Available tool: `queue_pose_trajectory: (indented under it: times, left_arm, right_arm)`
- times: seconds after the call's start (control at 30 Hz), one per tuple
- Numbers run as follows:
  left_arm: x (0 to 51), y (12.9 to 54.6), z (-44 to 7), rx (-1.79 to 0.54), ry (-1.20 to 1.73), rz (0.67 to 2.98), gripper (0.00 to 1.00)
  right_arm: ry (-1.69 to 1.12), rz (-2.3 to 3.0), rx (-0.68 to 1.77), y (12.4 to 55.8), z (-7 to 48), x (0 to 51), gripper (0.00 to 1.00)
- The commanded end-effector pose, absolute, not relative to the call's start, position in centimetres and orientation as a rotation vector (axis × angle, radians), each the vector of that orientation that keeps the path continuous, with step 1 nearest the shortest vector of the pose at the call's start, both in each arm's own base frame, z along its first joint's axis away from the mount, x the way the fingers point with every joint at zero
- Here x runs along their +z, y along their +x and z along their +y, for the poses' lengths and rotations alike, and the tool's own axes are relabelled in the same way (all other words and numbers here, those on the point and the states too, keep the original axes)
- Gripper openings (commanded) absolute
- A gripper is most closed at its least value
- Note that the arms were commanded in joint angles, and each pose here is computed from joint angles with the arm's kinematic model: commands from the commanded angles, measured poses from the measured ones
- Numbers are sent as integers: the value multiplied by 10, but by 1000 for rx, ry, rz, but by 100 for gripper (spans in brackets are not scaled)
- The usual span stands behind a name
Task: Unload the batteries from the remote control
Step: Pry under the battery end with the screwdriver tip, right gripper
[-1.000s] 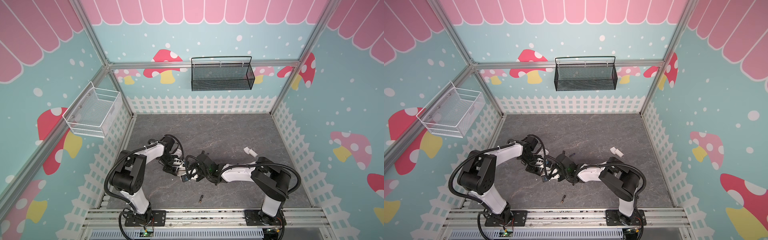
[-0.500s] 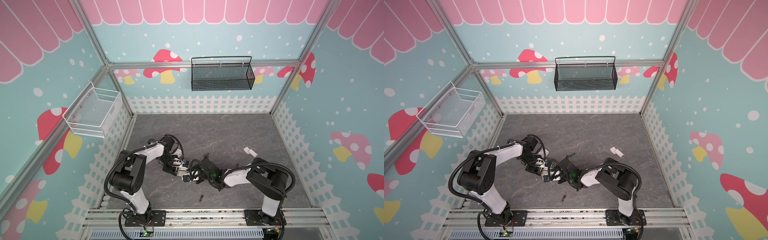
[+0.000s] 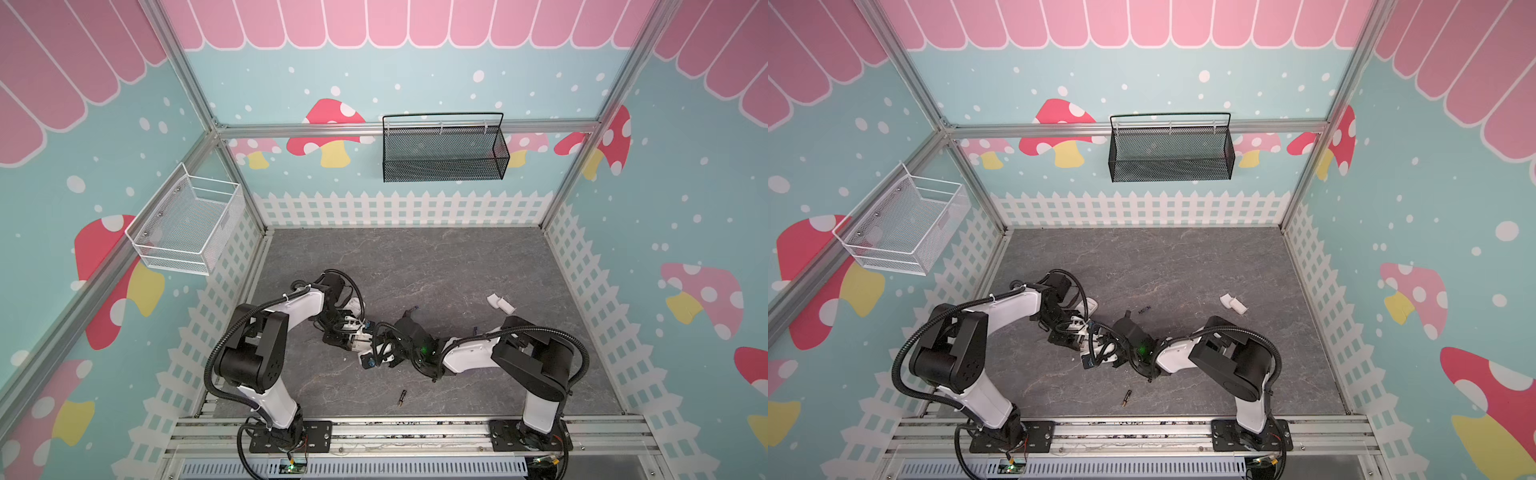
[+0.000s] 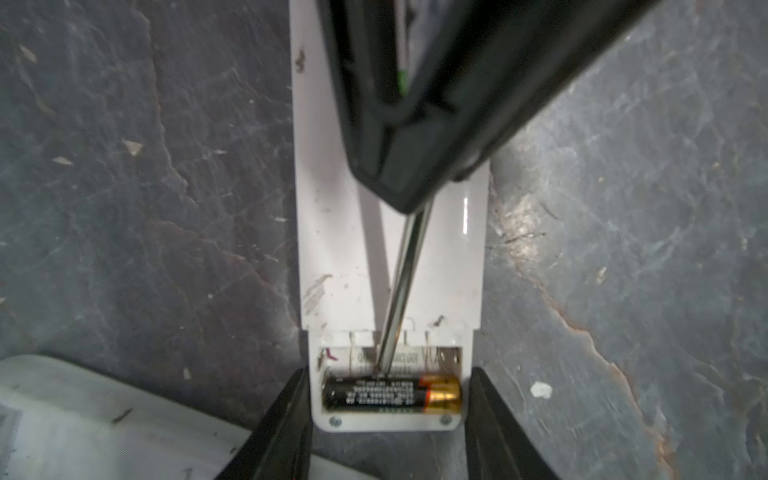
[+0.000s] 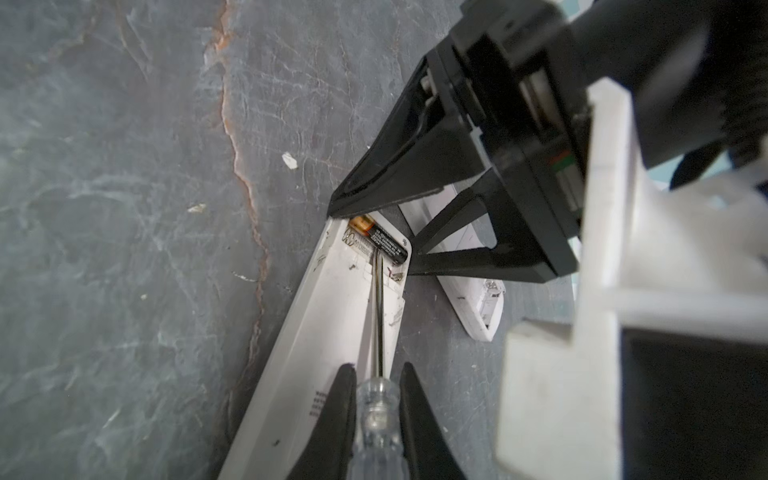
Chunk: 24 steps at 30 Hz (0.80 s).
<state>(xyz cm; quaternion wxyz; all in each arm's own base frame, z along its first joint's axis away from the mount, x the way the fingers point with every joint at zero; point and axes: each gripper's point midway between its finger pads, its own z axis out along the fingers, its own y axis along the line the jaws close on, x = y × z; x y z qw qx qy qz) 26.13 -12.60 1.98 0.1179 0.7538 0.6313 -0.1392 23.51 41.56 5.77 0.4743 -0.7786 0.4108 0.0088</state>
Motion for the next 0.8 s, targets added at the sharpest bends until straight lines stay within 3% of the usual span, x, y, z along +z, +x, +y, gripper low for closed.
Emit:
queue_pose_trajectory:
  times: [0.0, 0.23, 0.47, 0.63, 0.77]
  left_arm:
    - [20, 267, -123, -358, 2242, 1794, 42]
    - [25, 269, -135, -404, 2209, 1773, 42]
    - [24, 268, -137, -400, 2224, 1767, 42]
    - [24, 266, -134, -404, 2208, 1774, 46]
    - [25, 266, -128, -368, 2215, 1785, 53]
  right_arm:
    - [-2170, 822, -1, 212, 411, 34, 0]
    - [-2061, 829, 131, 210, 435, 46, 0]
    - [-1623, 1075, 251, 229, 434, 80, 0]
    - [-1460, 1170, 337, 230, 418, 85, 0]
    - [-1518, 1172, 295, 229, 413, 78, 0]
